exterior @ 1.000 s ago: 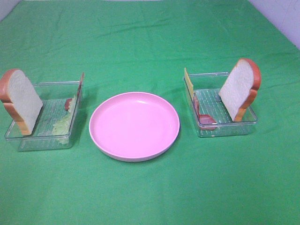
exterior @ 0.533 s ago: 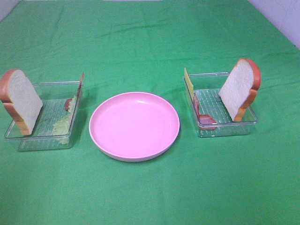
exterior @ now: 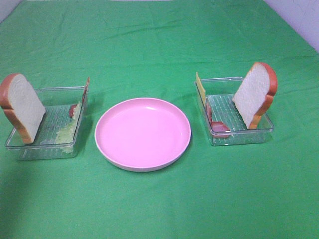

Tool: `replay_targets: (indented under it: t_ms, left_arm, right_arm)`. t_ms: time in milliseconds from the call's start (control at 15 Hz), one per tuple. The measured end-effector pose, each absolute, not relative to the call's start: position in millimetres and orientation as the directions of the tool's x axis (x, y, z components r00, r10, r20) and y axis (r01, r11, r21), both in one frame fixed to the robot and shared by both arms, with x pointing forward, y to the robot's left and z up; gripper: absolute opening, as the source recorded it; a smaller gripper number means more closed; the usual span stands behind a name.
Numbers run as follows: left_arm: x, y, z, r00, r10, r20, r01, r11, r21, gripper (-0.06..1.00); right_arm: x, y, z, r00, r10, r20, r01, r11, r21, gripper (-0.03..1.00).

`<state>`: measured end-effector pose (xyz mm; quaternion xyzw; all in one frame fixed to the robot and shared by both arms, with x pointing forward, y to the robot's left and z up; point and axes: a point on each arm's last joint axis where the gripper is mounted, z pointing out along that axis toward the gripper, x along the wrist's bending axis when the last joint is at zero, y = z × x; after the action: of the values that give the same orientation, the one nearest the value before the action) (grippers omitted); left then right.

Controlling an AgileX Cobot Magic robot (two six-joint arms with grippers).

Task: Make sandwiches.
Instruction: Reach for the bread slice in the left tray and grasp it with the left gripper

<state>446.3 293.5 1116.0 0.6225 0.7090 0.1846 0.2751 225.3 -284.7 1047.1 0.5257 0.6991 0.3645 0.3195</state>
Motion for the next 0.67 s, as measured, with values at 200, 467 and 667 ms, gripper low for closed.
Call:
replay_targets:
  t_ms: [200, 467, 667]
  left_arm:
    - [499.2, 292.7, 1103.6, -0.056, 0.990, -0.127, 0.877, 0.109, 0.467, 0.70]
    - [547.6, 292.4, 1078.7, -0.012, 0.995, -0.098, 0.925, 0.049, 0.377, 0.71]
    - [585.5, 292.4, 1047.3, -0.021, 0.995, -0.097, 0.945, 0.051, 0.322, 0.71]
  right_arm:
    - [225.3, -284.7, 1047.1, -0.243, 0.968, -0.064, 0.502, 0.182, 0.846, 0.71]
    - [225.3, -284.7, 1047.1, -0.243, 0.968, -0.064, 0.502, 0.182, 0.846, 0.71]
    - [225.3, -284.7, 1047.1, -0.243, 0.968, -0.064, 0.502, 0.182, 0.846, 0.71]
